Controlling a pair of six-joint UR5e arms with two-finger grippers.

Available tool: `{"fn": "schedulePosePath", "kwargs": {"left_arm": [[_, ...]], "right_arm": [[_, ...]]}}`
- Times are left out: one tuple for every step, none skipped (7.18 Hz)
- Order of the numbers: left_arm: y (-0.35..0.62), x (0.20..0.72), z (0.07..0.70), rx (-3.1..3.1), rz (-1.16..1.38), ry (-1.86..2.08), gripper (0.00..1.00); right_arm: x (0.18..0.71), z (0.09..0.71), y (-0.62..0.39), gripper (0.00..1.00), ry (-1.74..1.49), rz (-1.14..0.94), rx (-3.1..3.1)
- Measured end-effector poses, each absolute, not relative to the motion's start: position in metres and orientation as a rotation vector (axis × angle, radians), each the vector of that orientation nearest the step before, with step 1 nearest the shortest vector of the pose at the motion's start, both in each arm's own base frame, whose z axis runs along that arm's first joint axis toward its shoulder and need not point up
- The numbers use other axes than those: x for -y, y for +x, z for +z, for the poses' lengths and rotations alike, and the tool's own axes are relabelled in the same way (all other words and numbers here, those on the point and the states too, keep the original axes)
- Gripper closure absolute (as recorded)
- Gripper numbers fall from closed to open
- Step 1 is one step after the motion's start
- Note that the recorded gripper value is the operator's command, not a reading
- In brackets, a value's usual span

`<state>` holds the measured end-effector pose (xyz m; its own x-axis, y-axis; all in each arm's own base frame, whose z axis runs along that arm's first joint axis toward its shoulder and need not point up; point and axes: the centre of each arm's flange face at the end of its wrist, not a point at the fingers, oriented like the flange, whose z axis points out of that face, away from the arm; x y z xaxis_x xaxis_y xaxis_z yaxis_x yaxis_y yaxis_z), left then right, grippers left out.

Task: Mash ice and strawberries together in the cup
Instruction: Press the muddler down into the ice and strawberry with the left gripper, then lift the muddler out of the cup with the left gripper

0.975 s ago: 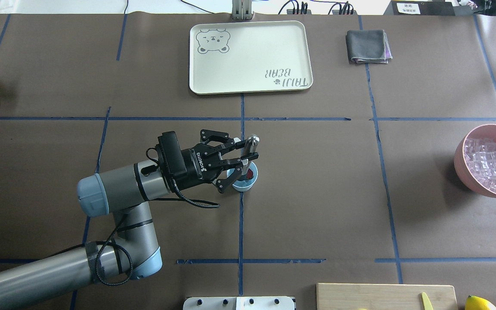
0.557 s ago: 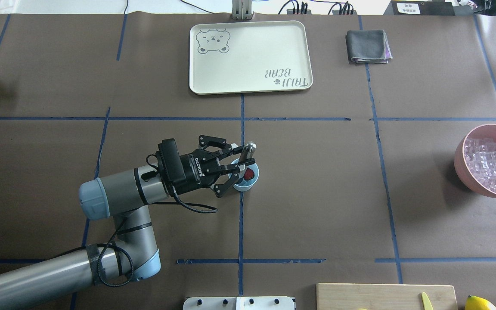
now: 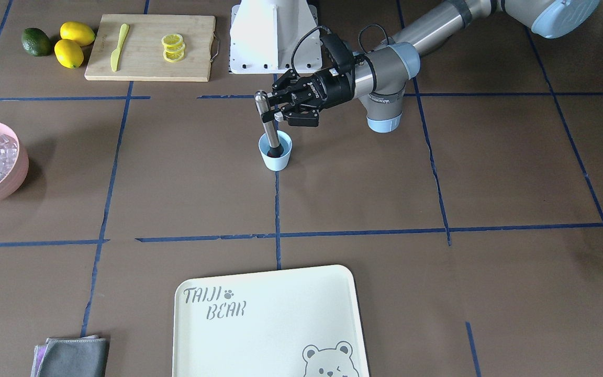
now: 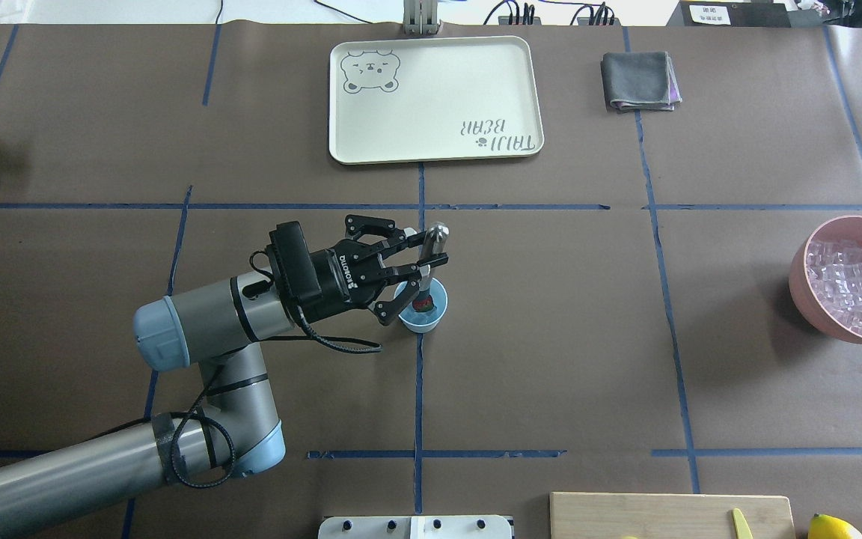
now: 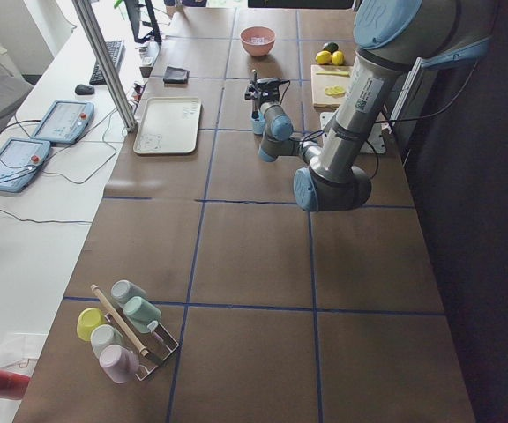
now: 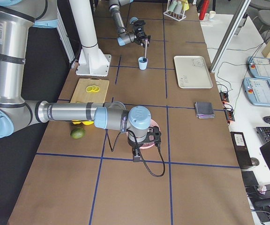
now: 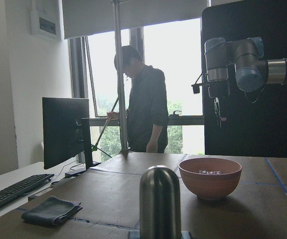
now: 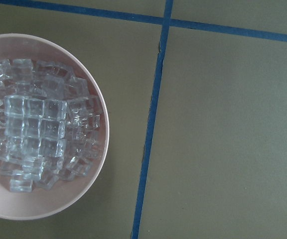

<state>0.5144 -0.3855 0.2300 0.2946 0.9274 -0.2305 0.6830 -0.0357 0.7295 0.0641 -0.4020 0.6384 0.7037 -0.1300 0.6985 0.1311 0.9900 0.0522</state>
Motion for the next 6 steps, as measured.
{"fn": "schedulePosePath", "kwargs": {"left_arm": [[0.498, 0.398, 0.212, -1.476, 0.351, 1.732, 1.0], [0.483, 0.407, 0.188, -1.481, 0.317, 1.646, 1.0], [0.472, 0.409, 0.163, -1.448, 0.313, 1.566, 1.0], [0.462, 0.407, 0.142, -1.388, 0.328, 1.491, 1.0], [0.454, 0.404, 0.124, -1.308, 0.355, 1.409, 1.0], [0.446, 0.402, 0.111, -1.218, 0.386, 1.325, 1.0]], "right_arm": [[0.402, 0.639, 0.064, 0.0, -0.002, -0.145, 0.777], [0.402, 0.638, 0.064, 0.0, -0.001, -0.145, 0.777], [0.402, 0.638, 0.064, 0.0, -0.001, -0.145, 0.777], [0.402, 0.638, 0.064, 0.0, -0.001, -0.145, 0.777], [0.402, 0.638, 0.064, 0.0, -0.001, -0.145, 0.777], [0.402, 0.639, 0.064, 0.0, -0.002, -0.145, 0.777]]}}
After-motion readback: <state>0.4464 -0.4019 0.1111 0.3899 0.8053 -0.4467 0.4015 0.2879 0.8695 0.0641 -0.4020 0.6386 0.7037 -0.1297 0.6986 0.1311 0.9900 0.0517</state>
